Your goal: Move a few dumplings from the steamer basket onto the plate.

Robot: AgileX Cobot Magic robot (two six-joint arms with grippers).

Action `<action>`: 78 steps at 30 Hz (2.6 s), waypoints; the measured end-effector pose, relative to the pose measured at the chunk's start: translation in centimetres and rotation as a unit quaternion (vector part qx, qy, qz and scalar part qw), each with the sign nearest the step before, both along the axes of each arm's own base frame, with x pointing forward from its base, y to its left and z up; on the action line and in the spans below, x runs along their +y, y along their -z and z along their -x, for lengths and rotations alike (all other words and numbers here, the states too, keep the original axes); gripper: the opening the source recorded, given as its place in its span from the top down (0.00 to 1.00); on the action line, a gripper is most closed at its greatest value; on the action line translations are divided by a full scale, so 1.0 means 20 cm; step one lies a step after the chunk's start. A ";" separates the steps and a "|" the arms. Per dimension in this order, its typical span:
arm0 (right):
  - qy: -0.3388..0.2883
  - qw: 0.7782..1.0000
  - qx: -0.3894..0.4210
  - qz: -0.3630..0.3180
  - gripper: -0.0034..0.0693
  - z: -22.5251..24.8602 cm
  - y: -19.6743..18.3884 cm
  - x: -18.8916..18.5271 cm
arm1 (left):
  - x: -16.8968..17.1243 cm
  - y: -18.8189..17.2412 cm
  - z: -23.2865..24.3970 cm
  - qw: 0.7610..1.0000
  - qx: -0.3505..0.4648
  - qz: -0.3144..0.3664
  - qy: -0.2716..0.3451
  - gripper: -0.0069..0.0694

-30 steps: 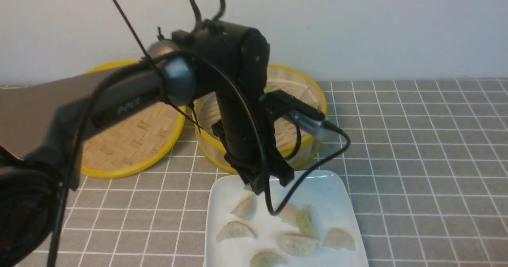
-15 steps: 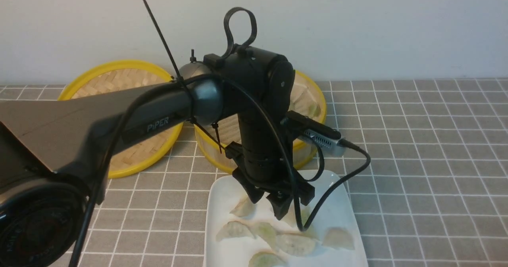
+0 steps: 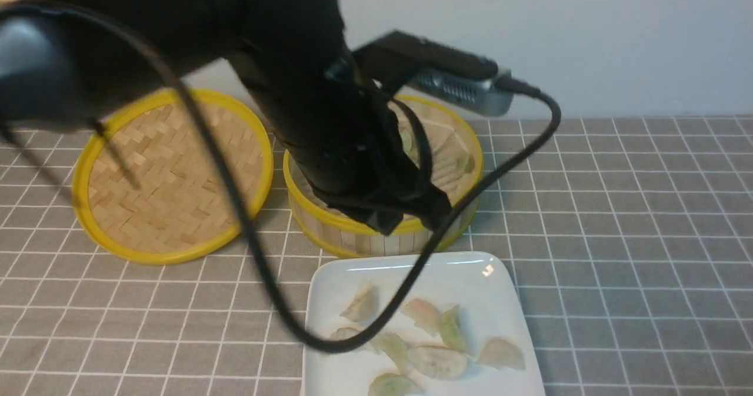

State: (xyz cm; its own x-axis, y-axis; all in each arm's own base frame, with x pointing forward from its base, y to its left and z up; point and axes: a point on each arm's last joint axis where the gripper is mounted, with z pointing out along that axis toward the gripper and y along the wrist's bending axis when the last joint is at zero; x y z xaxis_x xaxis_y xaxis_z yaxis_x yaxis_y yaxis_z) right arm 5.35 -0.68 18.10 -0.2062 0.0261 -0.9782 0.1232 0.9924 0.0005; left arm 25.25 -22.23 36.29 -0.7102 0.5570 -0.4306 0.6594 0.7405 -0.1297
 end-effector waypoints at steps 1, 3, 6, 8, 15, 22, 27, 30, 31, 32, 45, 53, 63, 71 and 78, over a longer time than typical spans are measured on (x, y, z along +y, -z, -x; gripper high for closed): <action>0.000 1.000 0.000 0.000 0.97 0.00 0.00 0.00 | 0.05 -0.09 0.06 0.999 -0.035 0.029 -0.003 0.92; 0.000 1.000 0.000 0.000 0.97 0.00 0.00 0.00 | 0.13 -0.21 0.15 0.993 -0.088 0.073 -0.008 0.92; 0.000 1.000 0.000 0.000 0.97 0.00 0.00 0.00 | 0.23 -0.29 0.27 0.983 -0.141 0.115 -0.011 0.92; 0.000 1.000 0.000 0.000 0.97 0.00 0.00 0.00 | 0.32 -0.30 0.37 0.975 -0.174 0.141 -0.015 0.92; 0.000 1.000 0.000 0.000 0.97 0.00 0.00 0.00 | 0.56 -0.25 0.67 0.952 -0.242 0.189 -0.015 0.92; 0.000 1.000 0.000 0.000 0.97 0.00 0.00 0.00 | 0.77 -0.32 0.90 0.921 -0.320 0.221 -0.008 0.92; -0.001 1.000 0.000 0.003 0.97 0.00 0.00 0.00 | 0.91 -0.37 1.02 0.892 -0.392 0.225 -0.024 0.92; -0.001 1.000 0.001 0.007 0.97 0.00 0.00 0.00 | 0.97 -0.37 1.06 0.885 -0.406 0.222 -0.045 0.92; -0.001 1.000 0.001 0.007 0.97 0.00 0.00 0.00 | 0.99 -0.36 1.07 0.889 -0.401 0.216 -0.059 0.92; -0.001 1.000 0.001 0.007 0.97 0.00 0.00 0.00 | 1.01 -0.35 1.07 0.891 -0.396 0.214 -0.057 0.92; -0.001 1.000 0.001 0.007 0.97 0.00 0.00 0.00 | 1.06 0.29 1.03 0.870 -0.416 0.154 -0.214 0.92; -0.001 1.000 0.001 0.007 0.97 0.00 0.00 0.00 | 1.10 0.85 1.01 0.854 -0.391 0.102 -0.327 0.92; -0.001 1.000 0.000 0.007 0.97 0.00 0.00 0.00 | 1.11 0.96 1.00 0.849 -0.382 0.099 -0.350 0.92; -0.001 1.000 0.000 0.007 0.97 0.00 0.00 0.00 | 1.11 0.96 1.00 0.849 -0.383 0.099 -0.350 0.92; -0.001 1.000 0.000 0.007 0.97 0.00 0.00 0.00 | 1.11 0.96 1.00 0.849 -0.382 0.099 -0.351 0.92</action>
